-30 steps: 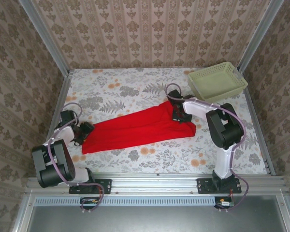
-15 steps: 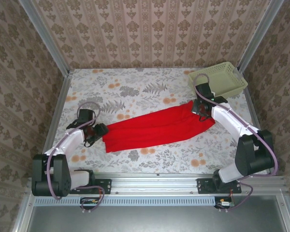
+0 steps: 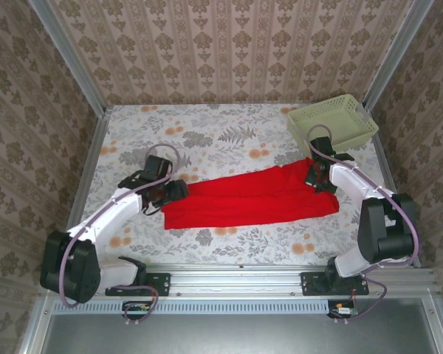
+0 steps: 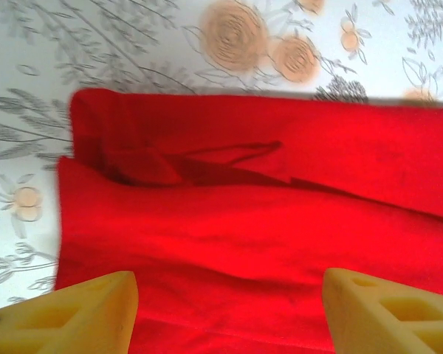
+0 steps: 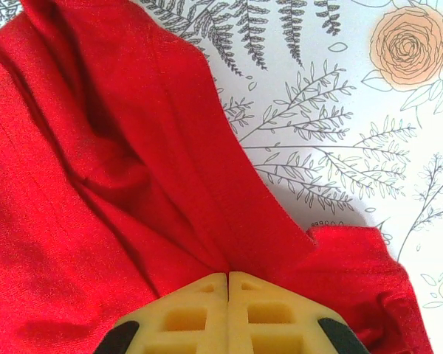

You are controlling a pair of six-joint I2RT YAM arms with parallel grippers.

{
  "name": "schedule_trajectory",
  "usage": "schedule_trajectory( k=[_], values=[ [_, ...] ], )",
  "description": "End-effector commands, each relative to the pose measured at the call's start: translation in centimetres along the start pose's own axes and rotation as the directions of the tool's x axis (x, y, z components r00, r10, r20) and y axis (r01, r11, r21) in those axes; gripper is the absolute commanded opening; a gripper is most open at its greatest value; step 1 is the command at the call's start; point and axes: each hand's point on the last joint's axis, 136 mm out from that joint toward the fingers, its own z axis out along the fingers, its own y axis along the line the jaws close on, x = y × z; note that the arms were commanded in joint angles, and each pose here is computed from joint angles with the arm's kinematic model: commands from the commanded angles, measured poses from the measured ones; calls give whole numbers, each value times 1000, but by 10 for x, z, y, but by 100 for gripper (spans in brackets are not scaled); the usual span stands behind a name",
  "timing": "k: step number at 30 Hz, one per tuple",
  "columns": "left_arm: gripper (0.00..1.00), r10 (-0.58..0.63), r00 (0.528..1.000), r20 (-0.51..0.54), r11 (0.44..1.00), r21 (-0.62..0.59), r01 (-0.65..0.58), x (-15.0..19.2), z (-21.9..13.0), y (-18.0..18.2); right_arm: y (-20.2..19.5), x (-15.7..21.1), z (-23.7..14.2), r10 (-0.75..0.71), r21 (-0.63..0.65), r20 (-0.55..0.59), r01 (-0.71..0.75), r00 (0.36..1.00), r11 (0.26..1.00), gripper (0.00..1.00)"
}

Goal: Fold the inside-out t-shirt

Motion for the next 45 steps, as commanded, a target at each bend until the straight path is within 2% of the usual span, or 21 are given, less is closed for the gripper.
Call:
schedule_trajectory(
  k=[1, 4, 7, 16, 23, 29, 33, 36, 42, 45],
  values=[
    [67, -14, 1000, -23, 998, -66, 12, 2, 14, 10, -3, -10, -17, -30, 2, 54, 30, 998, 1000, 0],
    [67, -7, 998, -67, 997, -76, 1, 8, 28, 10, 5, -18, -34, -80, -21, 97, 82, 992, 996, 0],
    [67, 0, 993, -115, 995, -102, -12, 15, 38, 10, 14, -22, -58, -156, 20, 157, 155, 975, 988, 0],
    [67, -12, 995, -101, 993, -122, -1, 23, 36, 20, 66, -12, -102, -332, 78, 247, 323, 910, 943, 0],
    [62, -43, 998, -50, 997, -70, 39, 31, 29, 27, 154, 14, -157, -438, -6, 343, 468, 831, 884, 0],
    [57, -145, 989, -4, 989, 31, 145, 33, 17, 43, 243, 63, -194, -471, -148, 387, 558, 792, 817, 0],
    [56, -152, 988, 15, 987, 57, 151, 37, 14, 48, 293, 100, -202, -476, -241, 376, 580, 795, 778, 0],
    [54, -157, 988, -4, 985, 65, 157, 42, 17, 48, 318, 121, -197, -501, -251, 359, 598, 788, 761, 0],
    [54, -160, 987, -5, 985, 69, 160, 46, 19, 50, 341, 142, -171, -531, -261, 301, 604, 792, 753, 0],
    [52, -160, 987, -5, 985, 66, 160, 47, 21, 52, 351, 147, -177, -530, -281, 302, 605, 793, 745, 0]
  ],
)
